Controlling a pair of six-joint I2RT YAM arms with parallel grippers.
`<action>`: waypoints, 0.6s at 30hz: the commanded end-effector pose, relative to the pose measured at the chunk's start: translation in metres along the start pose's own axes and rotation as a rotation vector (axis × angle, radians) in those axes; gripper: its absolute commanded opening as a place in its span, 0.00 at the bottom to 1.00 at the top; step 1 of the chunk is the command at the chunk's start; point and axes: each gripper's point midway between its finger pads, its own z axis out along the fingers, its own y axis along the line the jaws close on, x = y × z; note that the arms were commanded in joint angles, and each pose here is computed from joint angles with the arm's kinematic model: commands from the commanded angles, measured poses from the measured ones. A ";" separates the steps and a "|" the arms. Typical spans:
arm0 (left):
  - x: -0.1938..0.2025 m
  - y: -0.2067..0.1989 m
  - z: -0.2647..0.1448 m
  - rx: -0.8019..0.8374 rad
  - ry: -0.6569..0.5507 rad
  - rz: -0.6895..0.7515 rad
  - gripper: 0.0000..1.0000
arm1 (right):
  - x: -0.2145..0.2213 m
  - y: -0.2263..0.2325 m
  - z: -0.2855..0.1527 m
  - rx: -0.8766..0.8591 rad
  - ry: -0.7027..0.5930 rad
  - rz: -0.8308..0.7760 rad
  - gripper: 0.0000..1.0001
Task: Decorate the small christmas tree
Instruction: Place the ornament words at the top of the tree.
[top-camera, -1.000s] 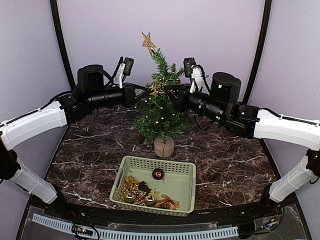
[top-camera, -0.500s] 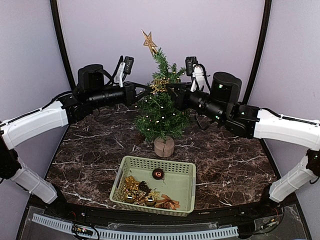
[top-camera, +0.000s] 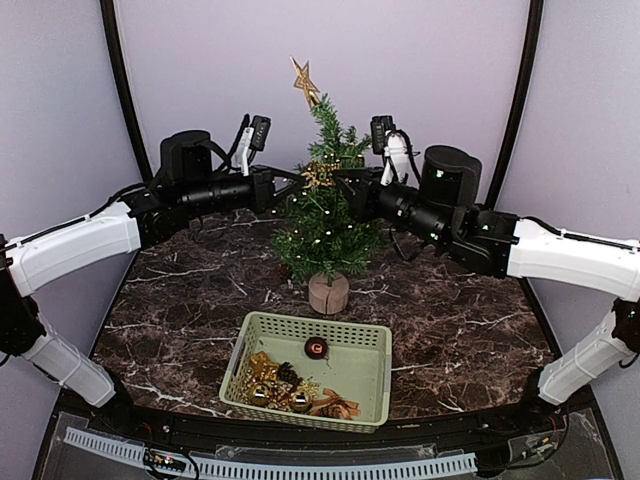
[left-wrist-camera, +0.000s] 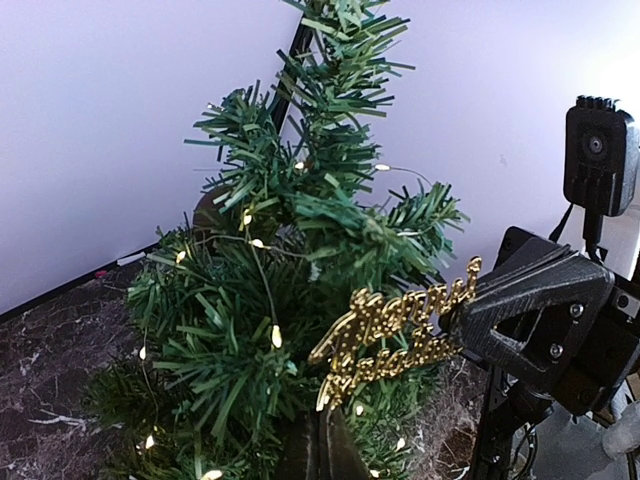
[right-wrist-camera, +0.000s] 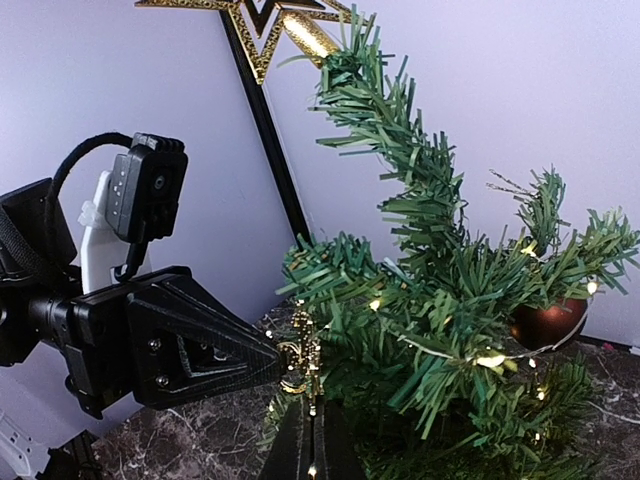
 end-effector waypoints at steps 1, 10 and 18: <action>-0.003 0.003 0.000 -0.004 -0.011 -0.002 0.00 | -0.002 0.005 0.000 -0.024 -0.017 0.015 0.00; -0.008 0.000 -0.011 -0.011 -0.051 0.015 0.00 | -0.009 0.024 -0.001 -0.069 -0.032 -0.029 0.00; -0.014 -0.009 -0.017 0.033 -0.096 0.044 0.00 | -0.011 0.045 -0.001 -0.115 -0.025 -0.087 0.00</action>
